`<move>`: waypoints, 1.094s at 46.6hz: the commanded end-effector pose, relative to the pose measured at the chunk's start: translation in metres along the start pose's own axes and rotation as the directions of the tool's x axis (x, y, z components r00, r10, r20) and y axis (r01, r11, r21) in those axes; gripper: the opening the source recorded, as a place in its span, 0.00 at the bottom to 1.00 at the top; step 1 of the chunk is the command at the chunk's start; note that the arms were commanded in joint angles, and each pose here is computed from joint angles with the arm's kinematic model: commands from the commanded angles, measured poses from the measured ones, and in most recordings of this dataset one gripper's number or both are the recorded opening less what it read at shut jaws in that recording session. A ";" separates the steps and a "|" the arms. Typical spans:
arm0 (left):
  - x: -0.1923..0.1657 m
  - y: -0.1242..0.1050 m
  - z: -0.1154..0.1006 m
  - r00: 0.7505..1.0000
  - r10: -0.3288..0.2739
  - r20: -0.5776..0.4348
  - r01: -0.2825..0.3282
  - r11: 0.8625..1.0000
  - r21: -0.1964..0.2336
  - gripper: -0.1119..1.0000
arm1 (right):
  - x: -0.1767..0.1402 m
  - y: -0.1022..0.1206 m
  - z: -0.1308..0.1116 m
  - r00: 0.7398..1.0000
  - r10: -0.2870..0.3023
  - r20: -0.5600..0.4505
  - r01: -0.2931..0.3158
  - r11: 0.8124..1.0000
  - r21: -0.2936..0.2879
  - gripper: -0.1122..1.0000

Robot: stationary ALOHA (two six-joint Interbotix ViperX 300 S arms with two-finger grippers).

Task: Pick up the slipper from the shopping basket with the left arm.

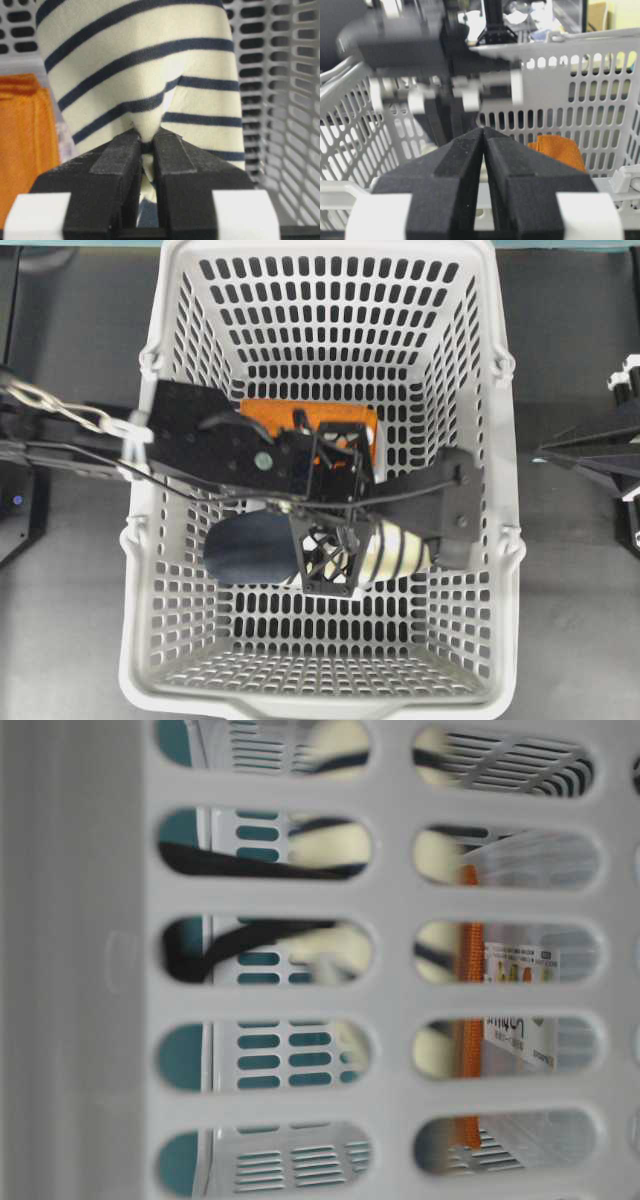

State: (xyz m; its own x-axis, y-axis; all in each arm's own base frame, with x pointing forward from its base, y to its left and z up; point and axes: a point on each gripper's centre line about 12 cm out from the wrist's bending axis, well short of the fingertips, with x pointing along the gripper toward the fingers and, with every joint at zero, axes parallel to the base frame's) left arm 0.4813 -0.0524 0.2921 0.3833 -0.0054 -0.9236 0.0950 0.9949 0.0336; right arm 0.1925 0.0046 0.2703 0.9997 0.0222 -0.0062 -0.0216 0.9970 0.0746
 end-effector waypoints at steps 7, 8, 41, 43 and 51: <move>-0.085 0.003 0.026 0.997 0.005 0.072 -0.005 1.000 -0.005 0.14 | 0.001 0.001 0.002 1.000 0.003 0.006 -0.003 1.000 0.005 0.10; -0.090 0.003 0.027 0.997 0.005 0.074 -0.005 1.000 -0.006 0.14 | 0.001 0.001 0.003 1.000 0.003 0.007 -0.003 1.000 0.005 0.10; -0.107 0.003 0.035 0.998 0.006 0.066 -0.008 0.999 0.034 0.14 | 0.000 0.001 0.004 1.000 0.003 0.014 -0.003 1.000 0.006 0.10; -0.107 0.003 0.035 0.998 0.006 0.066 -0.008 0.999 0.031 0.14 | 0.000 0.001 0.004 1.000 0.003 0.014 -0.003 1.000 0.006 0.10; -0.107 0.005 0.036 0.998 0.007 0.067 -0.007 1.000 -0.010 0.14 | 0.000 0.001 0.004 1.000 0.003 0.015 -0.004 1.000 0.008 0.10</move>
State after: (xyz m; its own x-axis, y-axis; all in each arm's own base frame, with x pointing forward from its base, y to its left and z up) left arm 0.4781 -0.0515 0.3876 0.4003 -0.0028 -0.9164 0.0927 0.9950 0.0375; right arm 0.1914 0.0048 0.2718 0.9997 0.0237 0.0015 -0.0237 0.9967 0.0777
